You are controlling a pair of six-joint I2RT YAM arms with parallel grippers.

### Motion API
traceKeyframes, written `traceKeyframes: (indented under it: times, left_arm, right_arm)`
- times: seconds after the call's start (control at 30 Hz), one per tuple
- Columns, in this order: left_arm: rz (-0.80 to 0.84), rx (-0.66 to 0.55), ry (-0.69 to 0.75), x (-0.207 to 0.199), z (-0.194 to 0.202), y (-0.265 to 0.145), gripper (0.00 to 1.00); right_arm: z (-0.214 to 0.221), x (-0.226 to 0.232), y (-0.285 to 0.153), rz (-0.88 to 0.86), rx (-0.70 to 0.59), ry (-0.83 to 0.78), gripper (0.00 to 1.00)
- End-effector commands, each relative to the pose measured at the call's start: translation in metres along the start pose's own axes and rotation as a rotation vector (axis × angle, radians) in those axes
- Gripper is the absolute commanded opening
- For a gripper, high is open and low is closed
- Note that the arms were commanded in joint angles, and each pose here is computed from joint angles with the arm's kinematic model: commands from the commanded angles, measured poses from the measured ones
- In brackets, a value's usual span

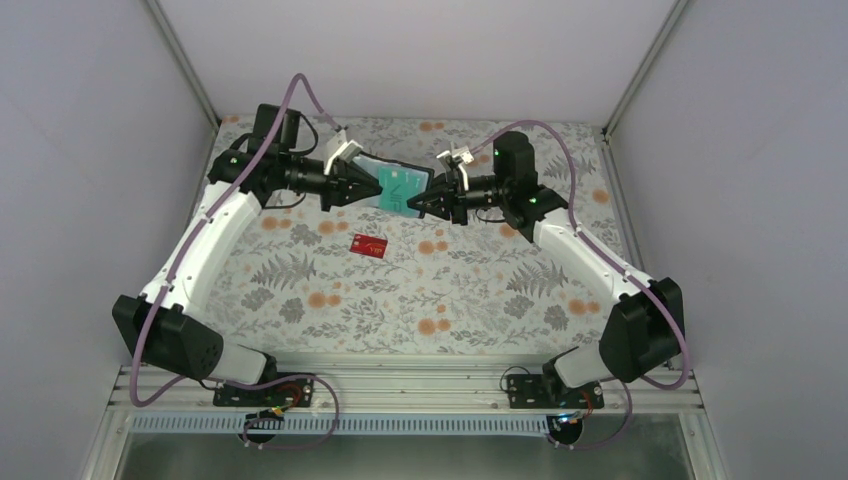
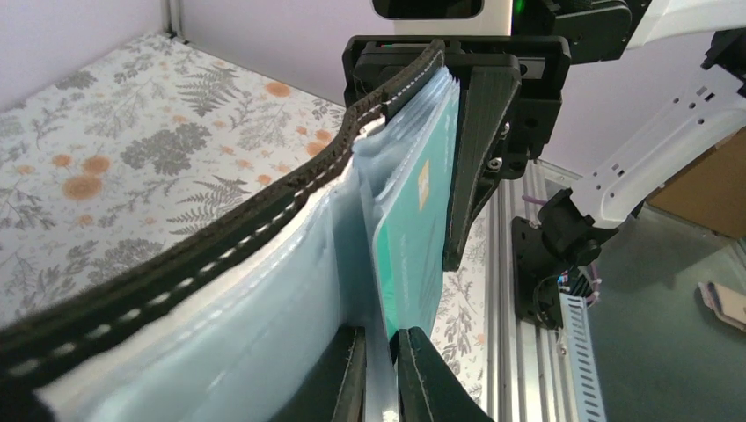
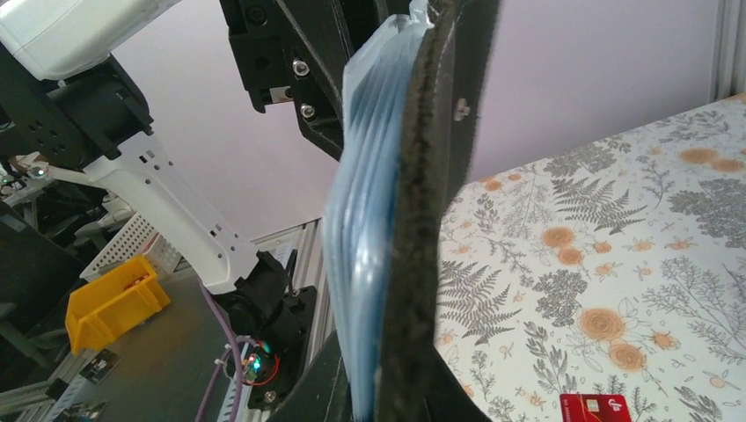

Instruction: Take the credit cards out of the card holder

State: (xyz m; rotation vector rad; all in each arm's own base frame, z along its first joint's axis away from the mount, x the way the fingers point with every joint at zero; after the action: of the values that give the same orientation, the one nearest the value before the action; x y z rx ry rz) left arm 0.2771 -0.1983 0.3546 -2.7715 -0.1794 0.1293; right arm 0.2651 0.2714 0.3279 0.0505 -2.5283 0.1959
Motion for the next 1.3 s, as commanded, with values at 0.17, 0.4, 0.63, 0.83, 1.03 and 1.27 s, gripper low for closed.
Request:
traceKeyframes:
  times: [0.17,0.4,0.63,0.83,1.03,1.27]
  left_arm:
    - [0.013,-0.004,0.043,0.004,-0.005,0.015,0.22]
    - [0.084,-0.037,0.060,-0.006,-0.009,0.017,0.17]
    - [0.160,-0.092,0.118,-0.029,-0.023,0.005,0.02]
    - [0.130,-0.091,0.118,-0.027,-0.018,-0.004,0.02]
    - [0.136,-0.089,0.109,-0.026,-0.016,-0.003,0.02]
    - [0.128,-0.086,0.111,-0.027,-0.013,-0.005,0.02]
  right_arm:
    - [-0.008,0.053,0.002,-0.173,0.034,-0.151,0.04]
    - [-0.009,0.057,0.002,-0.176,0.034,-0.167,0.04]
    - [-0.006,0.053,0.000,-0.150,0.038,-0.175,0.04]
    - [-0.008,0.045,-0.004,-0.101,0.022,-0.154,0.24]
    - [-0.011,0.047,-0.004,-0.117,0.015,-0.148,0.21]
    - [-0.011,0.042,-0.007,-0.079,0.001,-0.146,0.04]
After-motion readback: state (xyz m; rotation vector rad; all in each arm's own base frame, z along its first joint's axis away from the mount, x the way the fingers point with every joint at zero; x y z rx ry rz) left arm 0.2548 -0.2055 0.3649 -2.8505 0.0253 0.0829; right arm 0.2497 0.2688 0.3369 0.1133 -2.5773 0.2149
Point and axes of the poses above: each gripper's point midway between its finger pads, its own y axis out along the fingers, its own x axis along the line the jaws close on, z = x × y, the point moved 4 cm from there along -y, back along the fingers, and after that the axes turned 14 degrees about y, right-handed, at the moved point
